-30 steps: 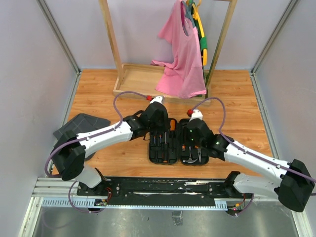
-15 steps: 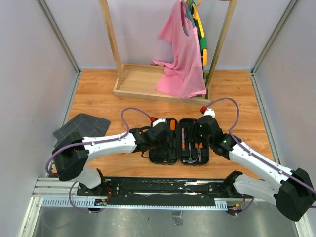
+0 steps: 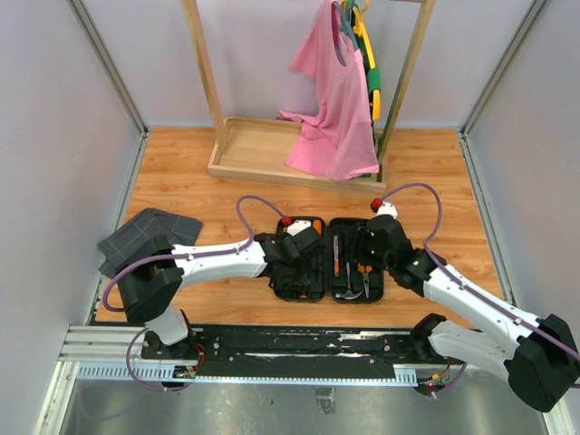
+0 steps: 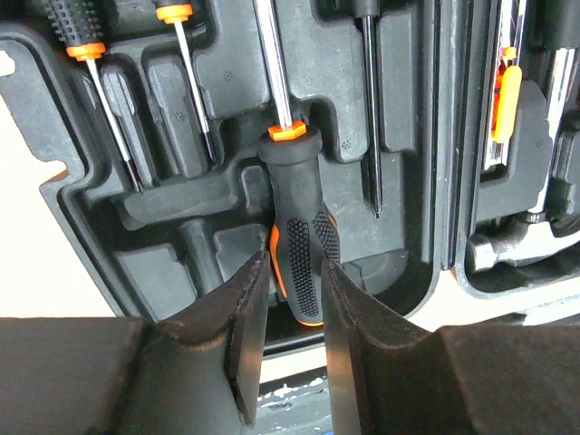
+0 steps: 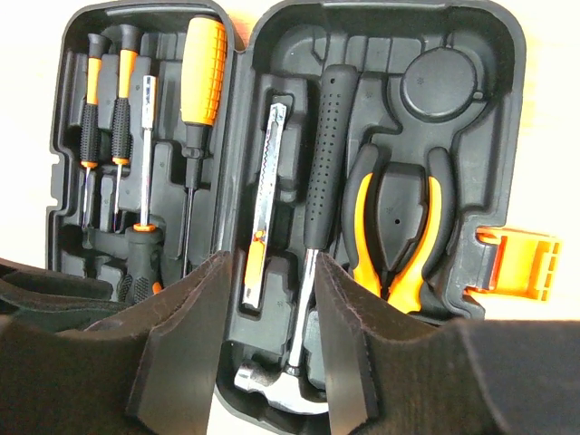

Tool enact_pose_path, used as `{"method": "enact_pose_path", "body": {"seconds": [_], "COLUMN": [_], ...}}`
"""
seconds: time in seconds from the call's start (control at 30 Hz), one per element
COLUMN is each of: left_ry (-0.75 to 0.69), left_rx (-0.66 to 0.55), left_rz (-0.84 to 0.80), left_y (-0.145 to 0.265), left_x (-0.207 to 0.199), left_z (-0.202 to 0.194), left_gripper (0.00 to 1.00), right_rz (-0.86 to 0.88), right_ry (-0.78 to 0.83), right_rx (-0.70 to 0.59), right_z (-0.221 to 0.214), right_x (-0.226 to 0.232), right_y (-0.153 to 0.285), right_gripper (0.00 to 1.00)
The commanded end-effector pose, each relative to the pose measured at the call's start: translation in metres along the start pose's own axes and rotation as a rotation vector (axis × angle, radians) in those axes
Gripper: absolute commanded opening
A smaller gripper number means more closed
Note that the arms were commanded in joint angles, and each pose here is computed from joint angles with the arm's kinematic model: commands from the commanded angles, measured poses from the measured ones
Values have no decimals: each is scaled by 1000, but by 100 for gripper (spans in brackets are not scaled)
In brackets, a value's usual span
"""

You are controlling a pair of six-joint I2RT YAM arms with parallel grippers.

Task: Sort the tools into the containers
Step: Adjust the screwdriver in the storage box.

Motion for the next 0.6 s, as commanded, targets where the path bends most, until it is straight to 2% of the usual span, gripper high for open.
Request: {"method": "enact_pose_path", "body": {"seconds": [0.0,0.37,0.57], "left_ry": [-17,-23,-47], "left_rx": [-7,7,64], "left_rz": [56,47,76], "left_y": [-4,-16,-22], "left_x": [1,0,14], "left_z": [2,-4,-27], "left_gripper": [33,32,25], "right_rz": [-13,-8,-6], "right_ry": [-11,-2,-2], "right_rx": [-8,27,55], "right_z": [0,5,11], "right_x": [-6,4,15], "right_y": [-2,-12,-20], "right_gripper": [44,45,48]}}
Point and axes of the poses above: each gripper's point midway between its finger pads, its own y axis back along the fingers, its own x axis along the line the jaws close on, z = x × y, the point moved 7 cm from there along y, back along the fingers, and after that the axes turned 15 degrees about -y, right-handed, at the moved point
